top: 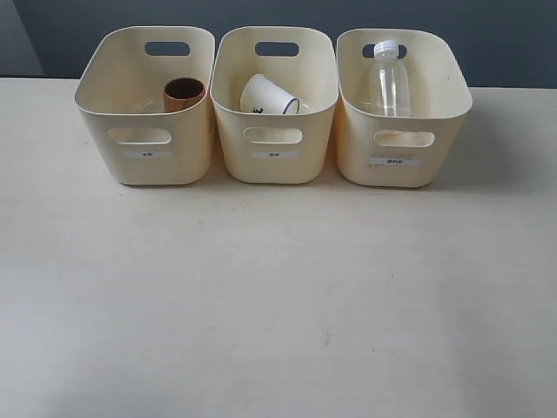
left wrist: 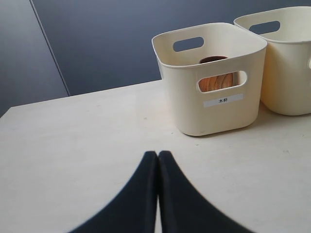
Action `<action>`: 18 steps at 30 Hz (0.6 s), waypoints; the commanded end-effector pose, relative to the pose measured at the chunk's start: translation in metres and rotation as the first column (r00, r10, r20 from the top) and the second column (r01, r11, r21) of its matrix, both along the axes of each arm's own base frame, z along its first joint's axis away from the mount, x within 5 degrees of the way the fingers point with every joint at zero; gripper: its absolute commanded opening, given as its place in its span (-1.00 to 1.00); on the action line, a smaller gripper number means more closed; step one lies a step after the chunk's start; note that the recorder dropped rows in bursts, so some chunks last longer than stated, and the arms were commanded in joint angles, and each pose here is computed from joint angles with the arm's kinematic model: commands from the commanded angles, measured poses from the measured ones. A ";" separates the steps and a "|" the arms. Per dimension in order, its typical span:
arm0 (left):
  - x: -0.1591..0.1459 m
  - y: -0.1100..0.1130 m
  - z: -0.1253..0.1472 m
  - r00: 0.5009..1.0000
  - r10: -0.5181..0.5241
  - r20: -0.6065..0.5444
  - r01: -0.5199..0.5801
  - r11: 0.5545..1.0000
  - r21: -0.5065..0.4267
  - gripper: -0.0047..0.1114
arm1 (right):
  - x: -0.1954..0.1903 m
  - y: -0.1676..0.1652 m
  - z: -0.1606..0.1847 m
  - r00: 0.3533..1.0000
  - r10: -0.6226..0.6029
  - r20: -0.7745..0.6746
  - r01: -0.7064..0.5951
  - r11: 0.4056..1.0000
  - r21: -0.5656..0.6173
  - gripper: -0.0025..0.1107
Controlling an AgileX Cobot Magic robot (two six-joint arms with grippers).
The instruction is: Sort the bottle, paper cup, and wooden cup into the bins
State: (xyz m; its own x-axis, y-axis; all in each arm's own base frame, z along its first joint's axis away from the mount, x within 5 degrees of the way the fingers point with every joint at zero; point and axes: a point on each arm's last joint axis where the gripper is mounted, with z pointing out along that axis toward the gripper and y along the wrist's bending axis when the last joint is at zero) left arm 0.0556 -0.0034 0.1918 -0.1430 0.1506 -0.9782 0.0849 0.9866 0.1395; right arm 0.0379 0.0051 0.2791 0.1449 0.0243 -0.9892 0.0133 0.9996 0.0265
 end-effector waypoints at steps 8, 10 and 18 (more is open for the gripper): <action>0.000 0.000 0.000 1.000 -0.003 0.002 0.003 1.000 -0.005 -0.92 | 0.016 -0.005 -0.060 0.989 -0.036 -0.143 0.032 0.999 -0.030 -0.97; 0.000 0.000 0.000 1.000 -0.003 0.002 0.003 1.000 -0.005 -0.92 | 0.017 -0.005 -0.064 0.987 -0.034 -0.155 0.029 0.999 -0.037 -0.97; 0.000 0.000 0.000 1.000 -0.003 0.002 0.003 1.000 -0.005 -0.92 | 0.018 -0.004 -0.073 0.981 -0.024 -0.193 0.016 0.999 -0.040 -0.97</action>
